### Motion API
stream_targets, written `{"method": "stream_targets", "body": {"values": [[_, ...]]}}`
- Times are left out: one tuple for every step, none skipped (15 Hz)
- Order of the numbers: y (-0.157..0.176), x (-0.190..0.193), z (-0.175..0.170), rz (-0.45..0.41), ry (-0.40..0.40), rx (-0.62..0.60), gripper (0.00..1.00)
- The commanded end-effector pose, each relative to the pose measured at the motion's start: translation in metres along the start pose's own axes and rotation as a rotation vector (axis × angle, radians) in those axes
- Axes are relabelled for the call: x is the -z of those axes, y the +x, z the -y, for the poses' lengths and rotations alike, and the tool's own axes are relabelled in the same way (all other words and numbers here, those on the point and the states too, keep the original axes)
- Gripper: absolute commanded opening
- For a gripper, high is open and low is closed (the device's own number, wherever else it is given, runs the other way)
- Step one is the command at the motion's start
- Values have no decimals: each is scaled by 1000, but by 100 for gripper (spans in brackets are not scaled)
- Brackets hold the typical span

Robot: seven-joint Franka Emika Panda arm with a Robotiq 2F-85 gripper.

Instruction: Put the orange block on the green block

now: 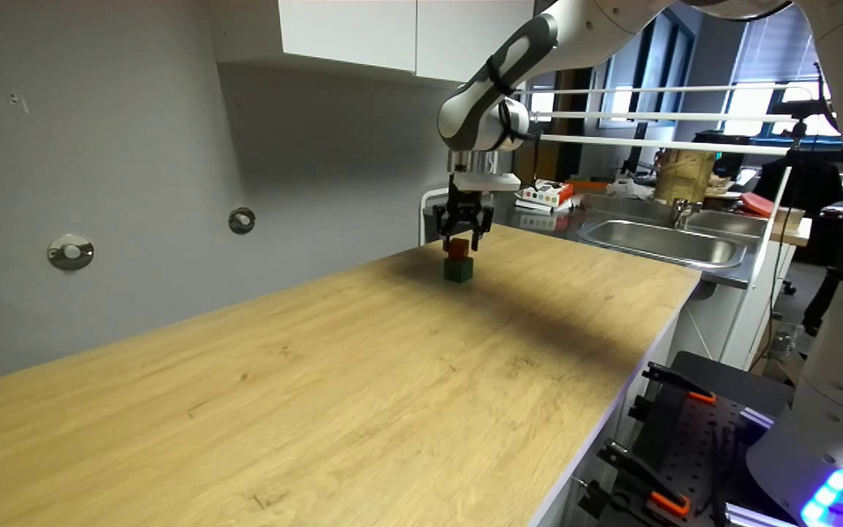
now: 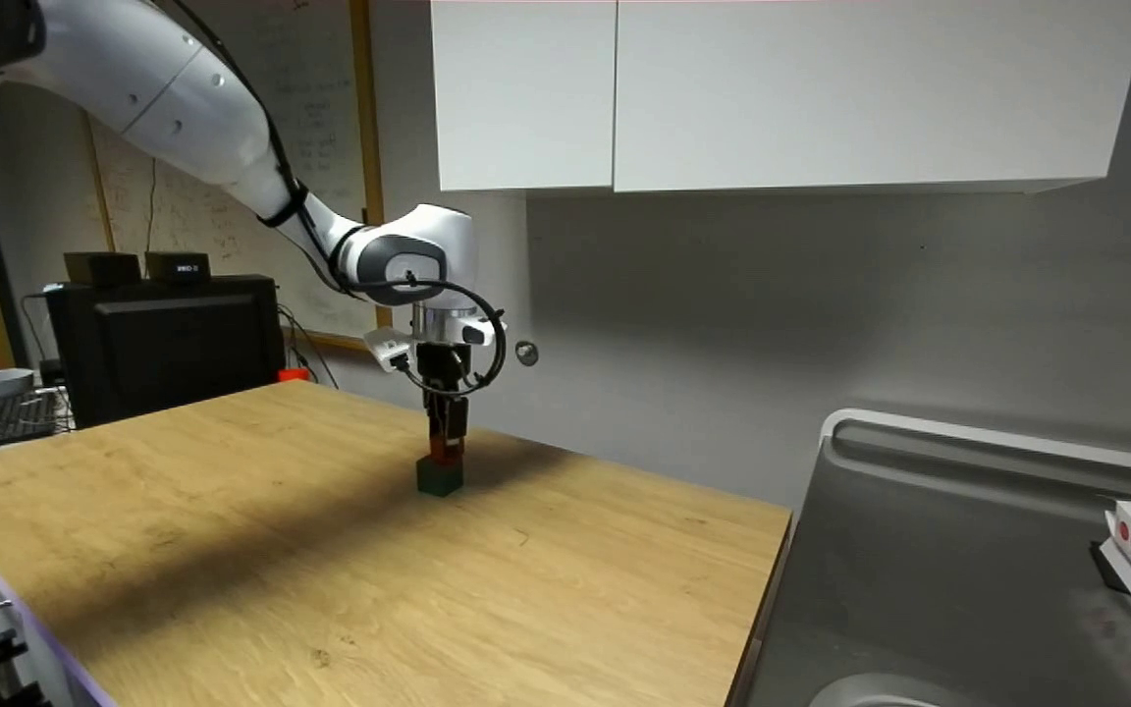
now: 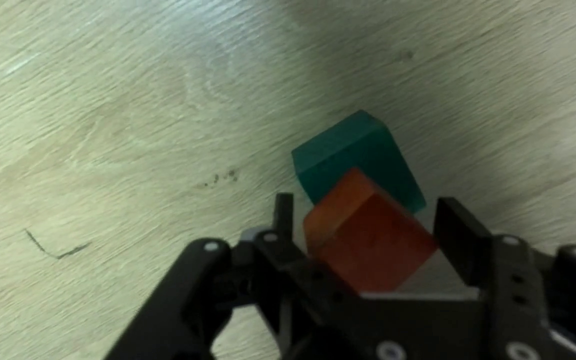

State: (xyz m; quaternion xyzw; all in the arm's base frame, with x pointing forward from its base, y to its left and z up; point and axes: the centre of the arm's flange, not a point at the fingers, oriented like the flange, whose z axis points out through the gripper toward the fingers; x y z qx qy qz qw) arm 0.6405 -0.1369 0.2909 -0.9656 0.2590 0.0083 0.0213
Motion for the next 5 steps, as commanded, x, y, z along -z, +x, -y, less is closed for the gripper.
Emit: {"method": "stream_targets", "body": {"values": [[4, 4, 5, 18, 7, 15, 100], [3, 5, 6, 18, 4, 19, 100], [2, 5, 7, 19, 1, 22, 100], [1, 6, 8, 19, -3, 25, 100], [-1, 6, 10, 17, -10, 24, 100]]}}
